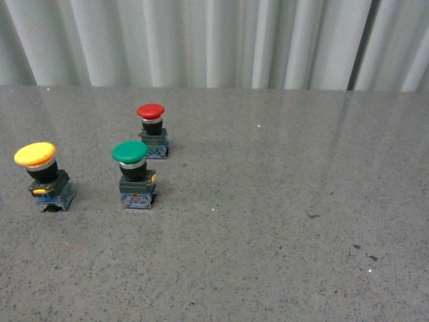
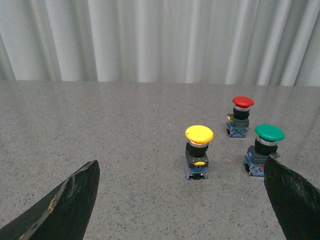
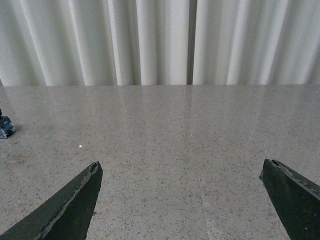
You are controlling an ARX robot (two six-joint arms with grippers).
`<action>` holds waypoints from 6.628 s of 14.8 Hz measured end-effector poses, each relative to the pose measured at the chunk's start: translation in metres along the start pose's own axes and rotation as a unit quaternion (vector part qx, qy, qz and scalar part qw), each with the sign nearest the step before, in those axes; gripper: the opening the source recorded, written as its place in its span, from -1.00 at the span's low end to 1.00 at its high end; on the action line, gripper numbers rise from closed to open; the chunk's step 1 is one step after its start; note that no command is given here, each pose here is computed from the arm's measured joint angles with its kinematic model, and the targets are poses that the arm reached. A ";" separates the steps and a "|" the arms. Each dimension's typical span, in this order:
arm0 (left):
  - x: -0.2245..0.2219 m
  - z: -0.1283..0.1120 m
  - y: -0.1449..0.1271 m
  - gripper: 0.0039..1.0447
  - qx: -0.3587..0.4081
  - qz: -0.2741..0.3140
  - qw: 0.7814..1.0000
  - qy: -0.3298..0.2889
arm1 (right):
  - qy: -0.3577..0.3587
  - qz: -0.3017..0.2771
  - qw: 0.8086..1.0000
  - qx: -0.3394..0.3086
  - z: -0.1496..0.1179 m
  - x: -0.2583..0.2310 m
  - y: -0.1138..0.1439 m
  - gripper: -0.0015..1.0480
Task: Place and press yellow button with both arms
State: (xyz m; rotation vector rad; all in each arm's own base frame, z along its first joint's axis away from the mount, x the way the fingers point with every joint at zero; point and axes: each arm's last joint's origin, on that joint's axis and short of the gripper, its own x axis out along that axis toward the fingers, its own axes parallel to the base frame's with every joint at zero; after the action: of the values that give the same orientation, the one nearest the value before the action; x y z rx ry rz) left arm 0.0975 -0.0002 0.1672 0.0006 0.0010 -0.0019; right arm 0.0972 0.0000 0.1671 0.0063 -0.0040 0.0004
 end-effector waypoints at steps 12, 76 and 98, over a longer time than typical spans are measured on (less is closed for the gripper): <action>0.000 0.000 0.000 0.88 0.000 0.000 1.000 0.000 | 0.000 0.000 1.000 0.000 0.000 0.000 0.000 0.87; 0.206 -0.008 -0.221 0.58 0.012 -0.156 0.964 0.217 | 0.000 0.000 1.000 0.000 0.000 0.000 0.000 0.87; 0.024 0.025 0.000 -0.97 0.000 0.001 1.000 0.002 | 0.000 0.000 1.000 0.000 0.000 0.000 0.000 0.87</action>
State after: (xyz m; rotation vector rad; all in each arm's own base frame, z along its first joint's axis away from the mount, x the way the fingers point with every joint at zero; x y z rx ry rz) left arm 0.1218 -0.0001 0.1925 0.0013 0.0040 0.0000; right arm 0.0972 0.0000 0.1671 0.0063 -0.0036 0.0004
